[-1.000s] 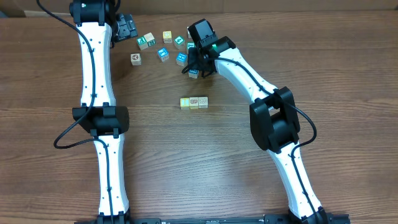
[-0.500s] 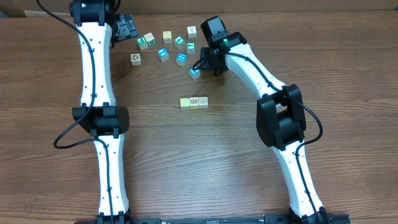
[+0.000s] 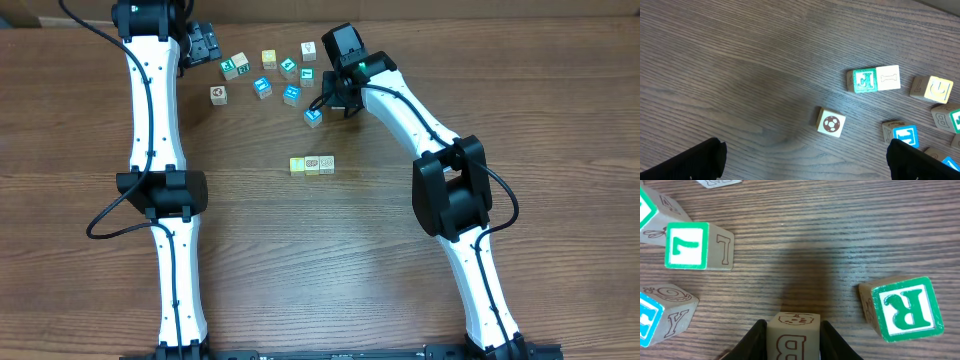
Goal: Form a horizontal line
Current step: 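Lower the right gripper onto the brown-B block in the cluster, then close the right gripper on the brown-B block and lift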
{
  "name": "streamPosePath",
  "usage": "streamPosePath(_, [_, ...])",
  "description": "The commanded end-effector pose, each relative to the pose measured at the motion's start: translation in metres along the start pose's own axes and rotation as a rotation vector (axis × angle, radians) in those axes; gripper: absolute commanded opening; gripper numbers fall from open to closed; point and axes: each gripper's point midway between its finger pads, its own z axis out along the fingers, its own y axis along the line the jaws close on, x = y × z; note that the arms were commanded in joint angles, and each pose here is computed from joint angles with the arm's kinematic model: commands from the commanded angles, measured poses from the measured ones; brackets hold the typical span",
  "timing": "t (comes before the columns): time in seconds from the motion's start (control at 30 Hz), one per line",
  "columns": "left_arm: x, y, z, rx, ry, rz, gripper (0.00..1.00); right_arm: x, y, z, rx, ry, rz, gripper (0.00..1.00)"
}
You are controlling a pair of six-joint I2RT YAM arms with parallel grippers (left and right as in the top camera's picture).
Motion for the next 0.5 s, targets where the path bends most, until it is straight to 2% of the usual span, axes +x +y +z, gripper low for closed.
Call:
streamPosePath(0.0, [-0.01,0.002,-0.019,0.007,-0.048,0.003,1.0,-0.015,0.001,-0.027,-0.002,-0.041,-0.022,0.25])
streamPosePath(0.23, [-0.01,0.002,-0.019,0.007,-0.048,0.003,1.0,-0.027,-0.002,-0.089,-0.009,-0.064,-0.015,0.25])
streamPosePath(0.33, [-0.01,0.002,-0.019,0.007,-0.048,0.003,1.0,-0.01,-0.011,-0.103,0.022,0.008,-0.021,0.25])
streamPosePath(0.47, [-0.01,0.002,-0.019,0.007,-0.048,0.003,1.0,0.034,-0.031,-0.106,0.105,0.187,0.006,0.24])
